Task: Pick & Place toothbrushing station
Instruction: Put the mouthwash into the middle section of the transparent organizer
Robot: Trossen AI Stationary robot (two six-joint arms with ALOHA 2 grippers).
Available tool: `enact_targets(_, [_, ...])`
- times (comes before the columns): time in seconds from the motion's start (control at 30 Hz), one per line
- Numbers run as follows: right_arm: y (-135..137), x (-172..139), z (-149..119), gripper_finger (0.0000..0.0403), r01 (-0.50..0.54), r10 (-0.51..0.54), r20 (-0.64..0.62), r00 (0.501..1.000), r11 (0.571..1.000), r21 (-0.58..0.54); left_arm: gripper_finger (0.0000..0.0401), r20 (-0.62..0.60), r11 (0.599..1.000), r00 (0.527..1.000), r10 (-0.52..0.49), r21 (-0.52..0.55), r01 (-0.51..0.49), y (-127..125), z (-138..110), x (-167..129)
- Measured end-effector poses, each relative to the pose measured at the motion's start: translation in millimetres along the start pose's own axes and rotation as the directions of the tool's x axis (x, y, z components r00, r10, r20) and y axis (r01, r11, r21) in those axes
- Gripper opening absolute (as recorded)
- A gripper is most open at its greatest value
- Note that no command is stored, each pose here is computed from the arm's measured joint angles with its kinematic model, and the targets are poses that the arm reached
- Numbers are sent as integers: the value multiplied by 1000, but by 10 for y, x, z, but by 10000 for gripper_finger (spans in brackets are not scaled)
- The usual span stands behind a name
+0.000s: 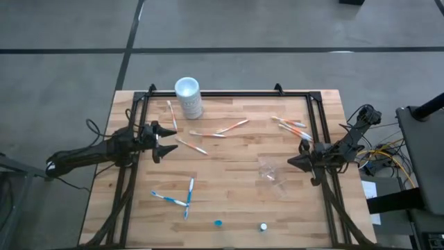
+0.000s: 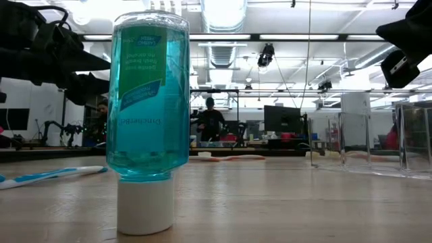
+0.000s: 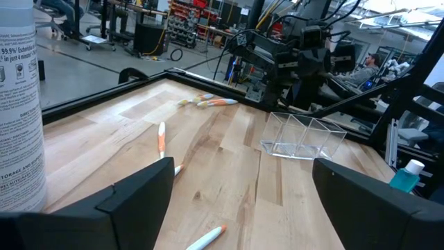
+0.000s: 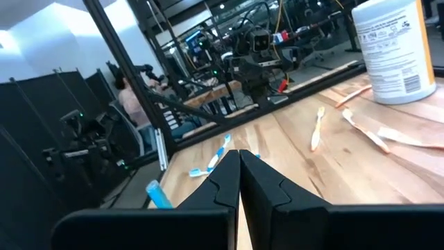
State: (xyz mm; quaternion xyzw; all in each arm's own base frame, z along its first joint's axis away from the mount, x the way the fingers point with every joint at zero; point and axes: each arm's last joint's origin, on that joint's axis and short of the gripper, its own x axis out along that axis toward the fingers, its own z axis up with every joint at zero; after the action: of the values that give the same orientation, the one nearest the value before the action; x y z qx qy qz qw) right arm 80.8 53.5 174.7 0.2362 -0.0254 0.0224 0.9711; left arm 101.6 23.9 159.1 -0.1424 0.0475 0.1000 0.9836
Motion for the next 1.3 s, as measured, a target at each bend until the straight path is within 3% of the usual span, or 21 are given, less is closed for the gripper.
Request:
enact_targets(0.37, [18, -4, 91, 8, 42, -42, 40, 998, 999, 6, 348, 0, 1000, 1000, 0, 0, 0, 0, 0, 0])
enact_targets(0.5, [78, -18, 245, 8, 24, -20, 55, 998, 998, -62, 350, 0, 1000, 1000, 0, 0, 0, 0, 0, 0])
enact_targets(0.63, [152, -47, 448, 8, -16, 25, 51, 998, 987, -161, 349, 0, 1000, 1000, 0, 0, 0, 0, 0, 0])
enact_targets(0.93, [276, -153, 933, 8, -73, 92, 82, 992, 974, -213, 350, 0, 1000, 1000, 0, 0, 0, 0, 0, 0])
enact_targets(1.3, [559, -206, 1690, 8, -45, 122, 178, 976, 921, -386, 349, 0, 1000, 1000, 0, 0, 0, 0, 0, 0])
